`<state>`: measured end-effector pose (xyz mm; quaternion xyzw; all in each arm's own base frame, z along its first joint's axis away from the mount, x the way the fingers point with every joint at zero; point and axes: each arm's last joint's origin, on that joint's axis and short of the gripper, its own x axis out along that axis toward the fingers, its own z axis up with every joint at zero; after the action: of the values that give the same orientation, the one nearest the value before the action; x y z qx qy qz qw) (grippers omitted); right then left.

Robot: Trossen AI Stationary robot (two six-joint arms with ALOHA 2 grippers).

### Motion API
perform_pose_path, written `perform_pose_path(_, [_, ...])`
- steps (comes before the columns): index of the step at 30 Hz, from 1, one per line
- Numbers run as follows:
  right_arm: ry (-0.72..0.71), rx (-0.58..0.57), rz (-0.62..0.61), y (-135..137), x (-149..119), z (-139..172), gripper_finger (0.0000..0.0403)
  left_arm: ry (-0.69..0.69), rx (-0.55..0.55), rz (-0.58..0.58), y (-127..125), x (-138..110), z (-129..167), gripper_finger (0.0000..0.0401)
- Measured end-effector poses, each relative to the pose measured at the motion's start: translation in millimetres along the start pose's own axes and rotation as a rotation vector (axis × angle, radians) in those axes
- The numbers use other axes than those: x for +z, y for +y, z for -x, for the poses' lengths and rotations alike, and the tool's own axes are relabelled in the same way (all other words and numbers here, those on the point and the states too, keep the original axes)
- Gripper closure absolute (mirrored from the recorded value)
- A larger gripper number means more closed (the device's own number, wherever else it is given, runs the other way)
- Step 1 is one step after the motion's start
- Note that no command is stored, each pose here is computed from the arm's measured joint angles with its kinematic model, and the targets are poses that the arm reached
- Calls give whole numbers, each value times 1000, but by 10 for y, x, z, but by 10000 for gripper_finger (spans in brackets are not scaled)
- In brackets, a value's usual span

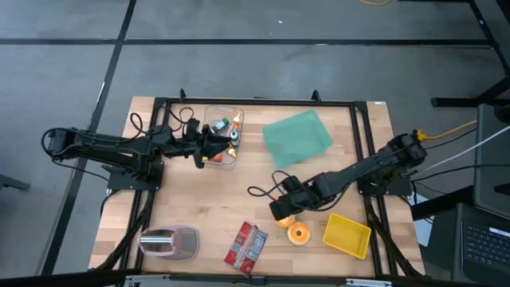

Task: Pick & Place Food Item
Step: Put the pink donut into the yellow bin

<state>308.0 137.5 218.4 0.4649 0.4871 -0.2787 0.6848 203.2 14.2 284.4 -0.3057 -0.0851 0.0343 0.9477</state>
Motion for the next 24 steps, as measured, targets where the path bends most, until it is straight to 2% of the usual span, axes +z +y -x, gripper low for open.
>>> perform_pose_path(8, [10,-97,-33,304,74,-135,234,91,-115,-21,-30,-31,3,244])
perform_pose_path(17, [102,-310,-29,152,27,-158,234,124,-163,-36,-43,-41,6,244])
perform_pose_path(24, [113,-230,14,223,27,-172,234,124,-163,-49,-42,-43,6,244])
